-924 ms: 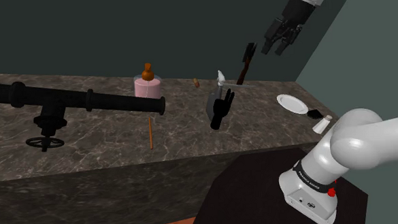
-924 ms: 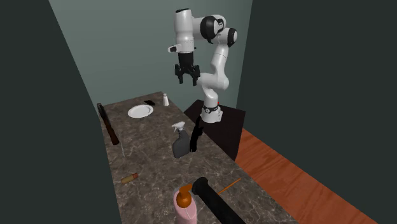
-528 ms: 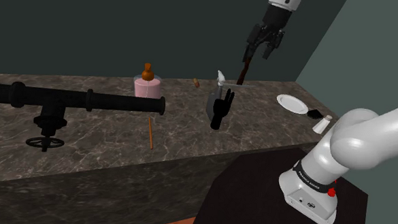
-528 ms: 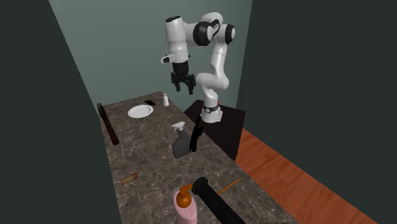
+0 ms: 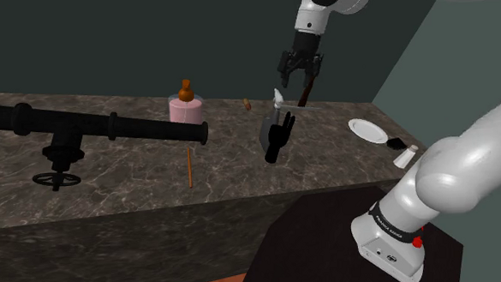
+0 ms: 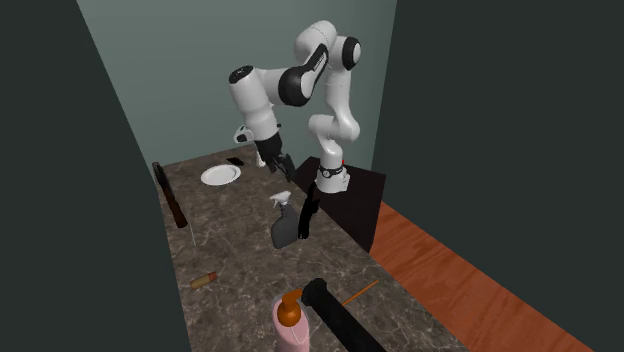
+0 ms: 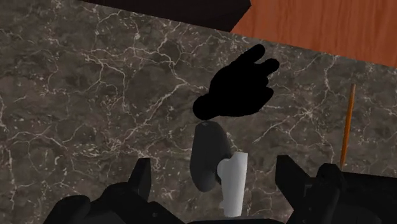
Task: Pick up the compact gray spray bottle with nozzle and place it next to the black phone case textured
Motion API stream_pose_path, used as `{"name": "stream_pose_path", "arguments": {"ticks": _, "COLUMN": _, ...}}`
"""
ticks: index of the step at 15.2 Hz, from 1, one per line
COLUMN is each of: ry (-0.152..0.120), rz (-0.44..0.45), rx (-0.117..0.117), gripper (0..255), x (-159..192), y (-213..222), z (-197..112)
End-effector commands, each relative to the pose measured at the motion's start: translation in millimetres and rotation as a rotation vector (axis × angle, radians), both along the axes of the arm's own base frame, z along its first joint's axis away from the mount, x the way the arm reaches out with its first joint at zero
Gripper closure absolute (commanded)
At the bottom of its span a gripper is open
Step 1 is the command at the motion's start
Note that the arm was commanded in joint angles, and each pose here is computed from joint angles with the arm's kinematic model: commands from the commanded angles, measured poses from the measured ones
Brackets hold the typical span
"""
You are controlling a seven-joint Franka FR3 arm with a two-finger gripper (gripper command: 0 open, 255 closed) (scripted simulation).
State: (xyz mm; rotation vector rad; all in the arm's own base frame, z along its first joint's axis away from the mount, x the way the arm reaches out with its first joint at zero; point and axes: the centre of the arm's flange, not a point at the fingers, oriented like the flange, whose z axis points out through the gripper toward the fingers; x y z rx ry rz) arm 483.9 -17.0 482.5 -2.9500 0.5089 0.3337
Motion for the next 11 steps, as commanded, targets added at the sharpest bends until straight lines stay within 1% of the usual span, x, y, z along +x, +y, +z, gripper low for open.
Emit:
{"name": "stream_pose_path", "arguments": {"ticks": 1, "ry": 0.057, "rz": -0.027, "rx": 0.009, "gripper": 0, "x": 21, "y": 0, "z": -25}}
{"name": "stream_pose_path", "arguments": {"ticks": 6, "ry": 0.194, "rz": -0.093, "rx": 0.031, "gripper": 0, "x": 70, "y": -6, "z": -91}}
{"name": "stream_pose_path", "arguments": {"ticks": 10, "ry": 0.304, "rz": -0.145, "rx": 0.048, "gripper": 0, "x": 102, "y": -11, "z": -148}}
{"name": "stream_pose_path", "arguments": {"ticks": 11, "ry": 0.314, "rz": -0.150, "rx": 0.050, "gripper": 0, "x": 104, "y": -11, "z": -153}}
